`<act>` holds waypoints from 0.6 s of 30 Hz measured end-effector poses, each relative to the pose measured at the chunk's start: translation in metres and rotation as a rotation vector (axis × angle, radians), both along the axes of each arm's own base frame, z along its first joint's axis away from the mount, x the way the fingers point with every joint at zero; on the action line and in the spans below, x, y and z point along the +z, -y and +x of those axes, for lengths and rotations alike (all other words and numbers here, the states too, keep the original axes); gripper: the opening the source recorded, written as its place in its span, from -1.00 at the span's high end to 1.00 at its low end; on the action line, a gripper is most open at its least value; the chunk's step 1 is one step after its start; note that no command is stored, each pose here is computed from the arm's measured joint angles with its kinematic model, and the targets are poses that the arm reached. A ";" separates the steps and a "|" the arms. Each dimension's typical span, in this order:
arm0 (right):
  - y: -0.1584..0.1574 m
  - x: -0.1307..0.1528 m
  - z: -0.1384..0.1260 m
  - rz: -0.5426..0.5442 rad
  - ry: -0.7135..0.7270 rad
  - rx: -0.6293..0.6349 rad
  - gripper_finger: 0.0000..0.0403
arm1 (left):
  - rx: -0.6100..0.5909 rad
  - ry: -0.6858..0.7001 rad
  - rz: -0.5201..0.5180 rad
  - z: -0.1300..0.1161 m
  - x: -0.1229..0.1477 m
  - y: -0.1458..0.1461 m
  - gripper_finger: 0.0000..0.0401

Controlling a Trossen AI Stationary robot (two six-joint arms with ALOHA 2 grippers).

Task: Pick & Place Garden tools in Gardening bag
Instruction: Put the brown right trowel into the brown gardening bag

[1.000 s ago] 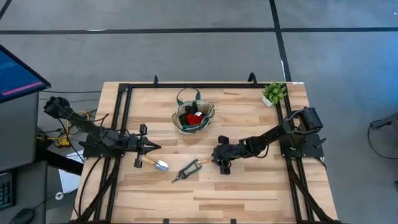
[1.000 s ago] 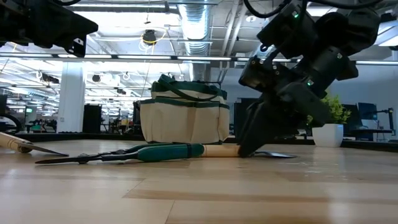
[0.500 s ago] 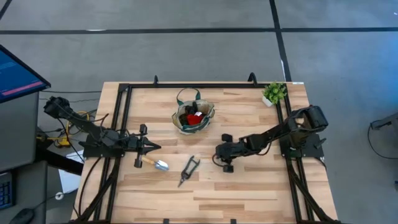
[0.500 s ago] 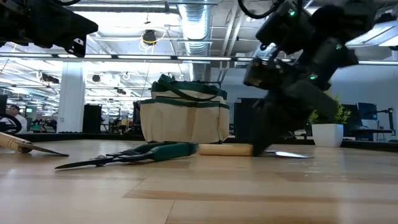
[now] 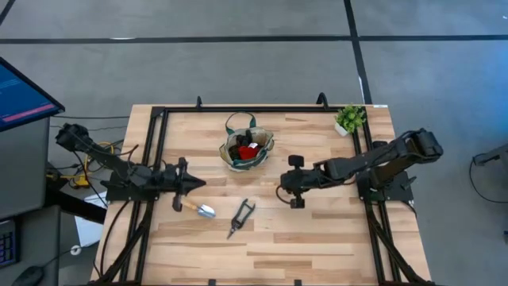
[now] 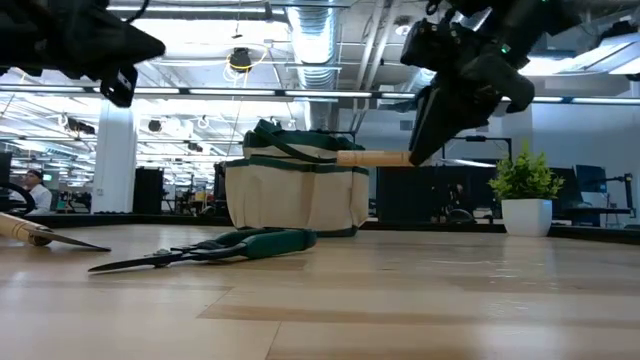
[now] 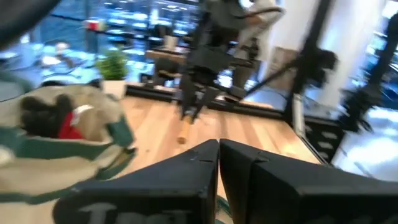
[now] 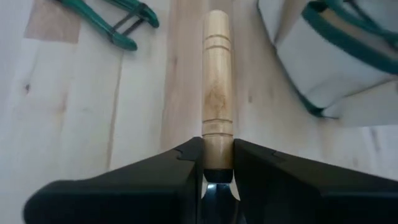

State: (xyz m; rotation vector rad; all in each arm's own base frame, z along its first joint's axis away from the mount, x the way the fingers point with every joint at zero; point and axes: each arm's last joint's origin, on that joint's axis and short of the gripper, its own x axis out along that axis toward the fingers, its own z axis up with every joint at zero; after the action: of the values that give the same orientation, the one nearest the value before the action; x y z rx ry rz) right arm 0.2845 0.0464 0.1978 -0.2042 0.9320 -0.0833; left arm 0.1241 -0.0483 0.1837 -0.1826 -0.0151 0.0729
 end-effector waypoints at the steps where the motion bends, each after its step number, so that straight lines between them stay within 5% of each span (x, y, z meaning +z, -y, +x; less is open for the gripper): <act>1: 0.001 0.003 0.001 -0.011 0.000 0.011 0.75 | 0.016 0.001 -0.012 0.000 0.000 -0.001 0.99; 18: 0.024 0.028 0.016 -0.232 -0.008 0.086 0.75 | 0.138 -0.013 0.034 0.033 0.019 -0.006 0.99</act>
State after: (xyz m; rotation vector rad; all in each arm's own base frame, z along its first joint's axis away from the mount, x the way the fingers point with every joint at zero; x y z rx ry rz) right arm 0.3007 0.0222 0.2258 -0.4592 0.9193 -0.1110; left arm 0.1573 -0.0427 0.2027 -0.1474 -0.0160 0.2115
